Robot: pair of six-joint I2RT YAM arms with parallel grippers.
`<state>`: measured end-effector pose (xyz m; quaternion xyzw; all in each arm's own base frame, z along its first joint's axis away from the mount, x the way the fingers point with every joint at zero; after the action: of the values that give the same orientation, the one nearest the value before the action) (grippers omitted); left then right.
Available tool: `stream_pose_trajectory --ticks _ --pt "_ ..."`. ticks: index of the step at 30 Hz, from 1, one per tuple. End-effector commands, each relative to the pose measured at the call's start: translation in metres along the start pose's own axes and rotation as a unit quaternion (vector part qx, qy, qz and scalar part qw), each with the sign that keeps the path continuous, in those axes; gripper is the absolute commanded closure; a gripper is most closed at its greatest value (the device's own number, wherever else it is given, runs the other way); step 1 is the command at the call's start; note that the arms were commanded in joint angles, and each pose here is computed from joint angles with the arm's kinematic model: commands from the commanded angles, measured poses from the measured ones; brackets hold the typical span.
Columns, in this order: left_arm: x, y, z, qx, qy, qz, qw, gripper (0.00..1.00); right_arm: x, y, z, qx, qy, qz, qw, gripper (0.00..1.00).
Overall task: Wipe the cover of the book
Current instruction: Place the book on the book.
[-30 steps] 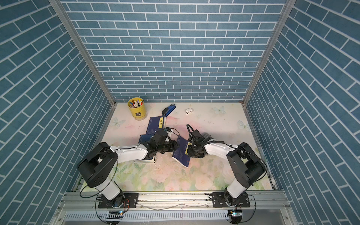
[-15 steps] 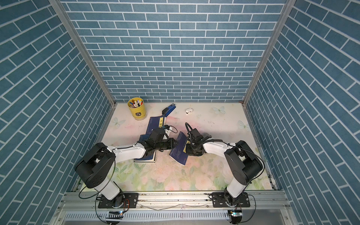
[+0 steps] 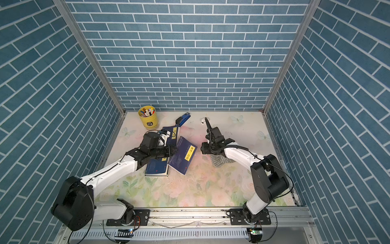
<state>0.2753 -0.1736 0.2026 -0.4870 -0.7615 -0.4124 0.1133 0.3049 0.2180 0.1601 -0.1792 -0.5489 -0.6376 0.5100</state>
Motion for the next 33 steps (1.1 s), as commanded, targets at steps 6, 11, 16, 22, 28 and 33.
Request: stream_pose_trajectory --ticks 6,11,16,22,28,33 --pt "0.063 0.033 0.02 0.012 0.005 -0.03 0.999 1.0 -0.005 0.018 -0.003 0.028 0.006 -0.008 1.0 0.4" --pt "0.089 0.043 0.037 0.038 -0.002 -0.05 0.998 1.0 -0.011 0.023 -0.001 0.03 0.015 -0.004 0.999 0.39" --pt "0.09 0.041 0.064 0.062 0.036 -0.048 0.996 1.0 -0.015 0.023 -0.001 0.032 0.018 0.001 0.999 0.39" --pt "0.069 0.032 0.094 0.089 0.07 -0.023 0.993 1.0 -0.021 0.02 -0.003 0.031 0.021 0.01 0.999 0.38" --pt "0.057 0.019 0.113 0.107 0.103 -0.001 0.989 1.0 -0.021 0.019 -0.007 0.032 0.016 0.012 0.999 0.38" --pt "0.053 0.01 0.124 0.121 0.127 -0.001 0.984 1.0 -0.023 0.018 -0.008 0.031 0.014 0.014 0.999 0.38"
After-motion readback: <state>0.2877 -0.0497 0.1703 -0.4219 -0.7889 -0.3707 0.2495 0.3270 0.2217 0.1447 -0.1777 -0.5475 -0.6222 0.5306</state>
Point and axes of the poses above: each gripper's point midway between its finger pads, its own x axis back along the fingers, its own z axis along the line the jaws close on, y = z × x, the point moved 7 cm from there along x, back along the fingers, and after that the axes turned 2 degrees about x, right-handed, at the moved point
